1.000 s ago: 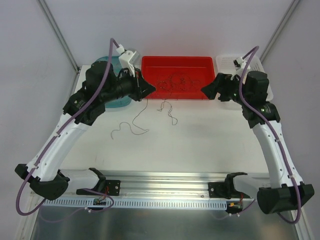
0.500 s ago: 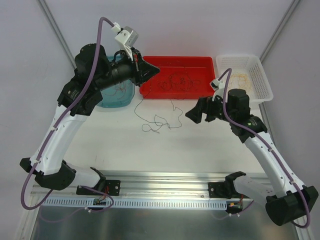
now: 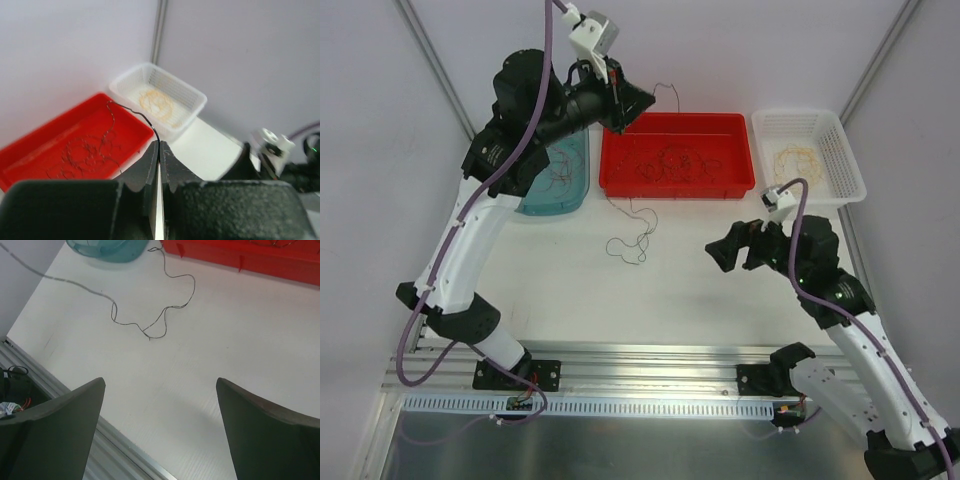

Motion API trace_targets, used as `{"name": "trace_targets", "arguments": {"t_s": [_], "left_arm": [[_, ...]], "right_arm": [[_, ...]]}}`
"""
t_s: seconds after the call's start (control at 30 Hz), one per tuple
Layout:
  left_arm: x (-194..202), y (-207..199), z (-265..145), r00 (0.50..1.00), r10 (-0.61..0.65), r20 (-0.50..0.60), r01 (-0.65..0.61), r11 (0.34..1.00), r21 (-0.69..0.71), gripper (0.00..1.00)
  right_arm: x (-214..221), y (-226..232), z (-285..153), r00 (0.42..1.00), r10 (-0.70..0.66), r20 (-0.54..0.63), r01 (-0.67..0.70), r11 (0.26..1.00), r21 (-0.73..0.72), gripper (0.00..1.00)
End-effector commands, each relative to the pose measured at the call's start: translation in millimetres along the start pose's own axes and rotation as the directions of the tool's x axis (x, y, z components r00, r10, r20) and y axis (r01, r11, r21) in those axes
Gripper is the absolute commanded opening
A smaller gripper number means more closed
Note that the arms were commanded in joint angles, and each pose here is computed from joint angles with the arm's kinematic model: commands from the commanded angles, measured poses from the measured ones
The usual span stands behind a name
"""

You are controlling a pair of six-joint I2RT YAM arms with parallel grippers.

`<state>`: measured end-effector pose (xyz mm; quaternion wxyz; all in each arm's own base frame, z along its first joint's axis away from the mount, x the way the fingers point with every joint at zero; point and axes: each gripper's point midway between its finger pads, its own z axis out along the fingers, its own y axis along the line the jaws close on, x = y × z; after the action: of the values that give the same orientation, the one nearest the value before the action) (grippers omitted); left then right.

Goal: Untangle the cables

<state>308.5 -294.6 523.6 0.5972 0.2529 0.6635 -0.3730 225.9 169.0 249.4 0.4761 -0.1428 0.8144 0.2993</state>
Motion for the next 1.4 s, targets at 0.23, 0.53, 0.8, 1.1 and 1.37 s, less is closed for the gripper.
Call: {"name": "trace_targets", "arguments": {"t_s": [0.23,0.53,0.8,1.1,1.37], "left_arm": [[-64,45,65,0.939,0.244,0.244,-0.210,0.965,-0.157,0.00],[18,138,159,0.937,0.308,0.166,-0.248,0.919,-0.307,0.00],[128,216,194,0.991,0.132,0.012,-0.115,0.900,-0.421,0.69],[94,156,97,0.998,-0.022,0.060,0.044,0.914,-0.402,0.99],[206,126,-23,0.942,-0.259,-0.214,0.121,0.856,-0.502,0.99]], "right_arm": [[3,-9,-58,0.994,-0.020,0.104,0.008,0.993,0.122,0.98],[30,-7,-70,0.999,0.023,0.045,-0.028,0.993,0.111,0.98],[36,-11,-66,1.000,0.022,0.010,-0.024,0.992,0.124,0.98],[42,-17,-41,0.998,0.039,-0.055,-0.032,0.991,0.127,0.98],[31,-38,19,0.987,0.131,-0.095,-0.110,0.973,0.203,0.97]]}}
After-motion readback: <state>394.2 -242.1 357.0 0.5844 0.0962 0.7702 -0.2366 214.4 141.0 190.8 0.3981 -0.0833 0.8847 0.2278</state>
